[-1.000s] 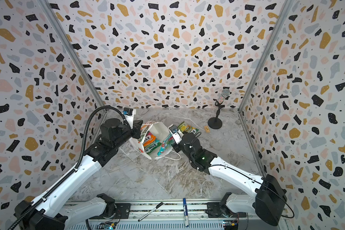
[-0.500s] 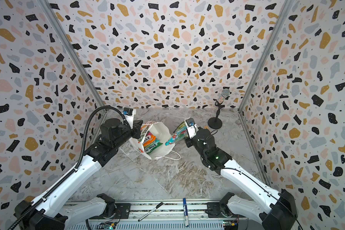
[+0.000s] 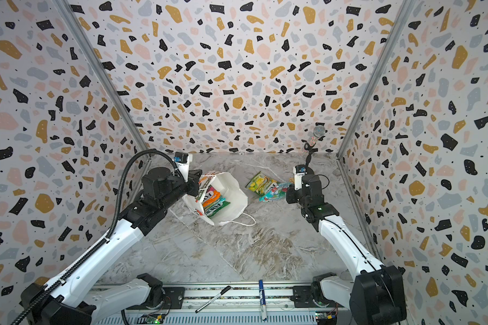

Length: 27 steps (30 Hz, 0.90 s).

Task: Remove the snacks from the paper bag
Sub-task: 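Pull the teal packet out of the bag with the right gripper, then lower the teal packet onto the table beside the green packet and release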

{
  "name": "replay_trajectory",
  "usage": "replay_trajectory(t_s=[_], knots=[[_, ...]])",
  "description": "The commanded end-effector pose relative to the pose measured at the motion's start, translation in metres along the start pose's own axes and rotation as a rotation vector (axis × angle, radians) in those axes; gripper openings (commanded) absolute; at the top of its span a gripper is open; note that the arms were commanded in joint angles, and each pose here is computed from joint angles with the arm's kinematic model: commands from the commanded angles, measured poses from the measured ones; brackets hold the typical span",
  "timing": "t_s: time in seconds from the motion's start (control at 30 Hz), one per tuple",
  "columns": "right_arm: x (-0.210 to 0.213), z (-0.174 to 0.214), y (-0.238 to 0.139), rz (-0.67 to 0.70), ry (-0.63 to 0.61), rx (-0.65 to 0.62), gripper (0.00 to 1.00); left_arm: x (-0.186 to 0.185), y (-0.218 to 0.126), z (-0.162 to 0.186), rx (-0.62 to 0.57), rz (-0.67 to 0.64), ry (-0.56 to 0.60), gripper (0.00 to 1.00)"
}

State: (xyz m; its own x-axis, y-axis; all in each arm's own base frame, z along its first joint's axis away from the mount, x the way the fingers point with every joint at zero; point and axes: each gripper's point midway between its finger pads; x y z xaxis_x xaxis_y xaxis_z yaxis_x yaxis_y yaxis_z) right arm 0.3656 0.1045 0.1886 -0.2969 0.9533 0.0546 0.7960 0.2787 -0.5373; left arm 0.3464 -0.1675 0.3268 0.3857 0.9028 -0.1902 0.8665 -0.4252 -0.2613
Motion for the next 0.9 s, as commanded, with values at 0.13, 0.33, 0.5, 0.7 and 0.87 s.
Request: replay_trajectory(t_s=[0.13, 0.33, 0.5, 0.7, 0.87], knots=[[-0.013, 0.042, 0.024, -0.083, 0.183, 0.150, 0.00, 0.000, -0.003, -0.008, -0.034, -0.003, 0.012, 0.00], [-0.040, 0.075, 0.035, -0.016, 0.276, 0.237, 0.00, 0.001, -0.003, -0.008, -0.035, -0.005, 0.013, 0.00], [-0.059, 0.088, 0.038, 0.036, 0.342, 0.274, 0.00, 0.000, -0.003, -0.007, -0.032, -0.004, 0.014, 0.00], [-0.060, 0.093, 0.038, 0.036, 0.349, 0.296, 0.00, 0.001, -0.002, -0.007, -0.031, -0.005, 0.015, 0.00], [-0.059, 0.095, 0.037, 0.025, 0.353, 0.310, 0.00, 0.001, -0.002, -0.007, -0.031, -0.006, 0.017, 0.00]])
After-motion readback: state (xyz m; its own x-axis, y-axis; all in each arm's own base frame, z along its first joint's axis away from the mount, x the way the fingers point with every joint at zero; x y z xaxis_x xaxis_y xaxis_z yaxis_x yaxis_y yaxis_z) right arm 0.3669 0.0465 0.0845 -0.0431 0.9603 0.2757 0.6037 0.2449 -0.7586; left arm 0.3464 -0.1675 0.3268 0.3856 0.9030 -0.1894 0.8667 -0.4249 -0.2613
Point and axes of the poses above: each gripper's point midway between its finger pads, its own y axis out along the fingers, its own x axis along the line the jaws close on, z = x × y, and after that the axes turned 6 degrees about -y, right-handed
